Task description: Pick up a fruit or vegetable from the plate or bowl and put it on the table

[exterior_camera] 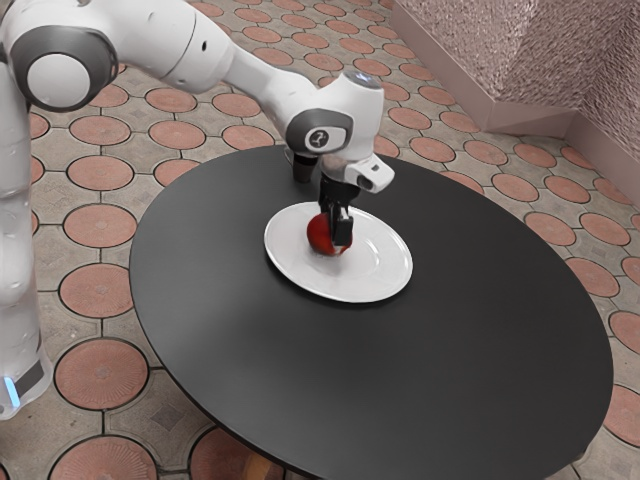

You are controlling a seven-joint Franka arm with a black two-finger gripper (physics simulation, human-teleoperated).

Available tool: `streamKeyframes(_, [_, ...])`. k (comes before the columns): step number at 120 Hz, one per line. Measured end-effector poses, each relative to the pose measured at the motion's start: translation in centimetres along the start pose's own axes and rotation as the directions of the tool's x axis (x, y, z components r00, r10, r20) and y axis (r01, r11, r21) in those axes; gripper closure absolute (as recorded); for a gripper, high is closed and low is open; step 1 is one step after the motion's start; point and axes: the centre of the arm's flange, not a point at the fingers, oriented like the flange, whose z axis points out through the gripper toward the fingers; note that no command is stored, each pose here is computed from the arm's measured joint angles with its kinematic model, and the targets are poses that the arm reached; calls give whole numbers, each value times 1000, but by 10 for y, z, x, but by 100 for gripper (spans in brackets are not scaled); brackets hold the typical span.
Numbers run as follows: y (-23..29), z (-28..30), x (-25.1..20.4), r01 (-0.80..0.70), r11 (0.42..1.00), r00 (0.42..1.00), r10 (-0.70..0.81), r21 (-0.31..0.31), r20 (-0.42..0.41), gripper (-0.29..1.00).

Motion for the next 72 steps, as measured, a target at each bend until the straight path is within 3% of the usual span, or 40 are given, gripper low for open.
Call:
streamKeyframes(40, [9,-37,1,8,1000,1000,-8,5,-30,33])
streamKeyframes(55, [19,-64,2,5,1000,999,-5,6,-50,22])
streamKeyframes(72, [69,-87,3,-61,998,996,61,8,-62,23])
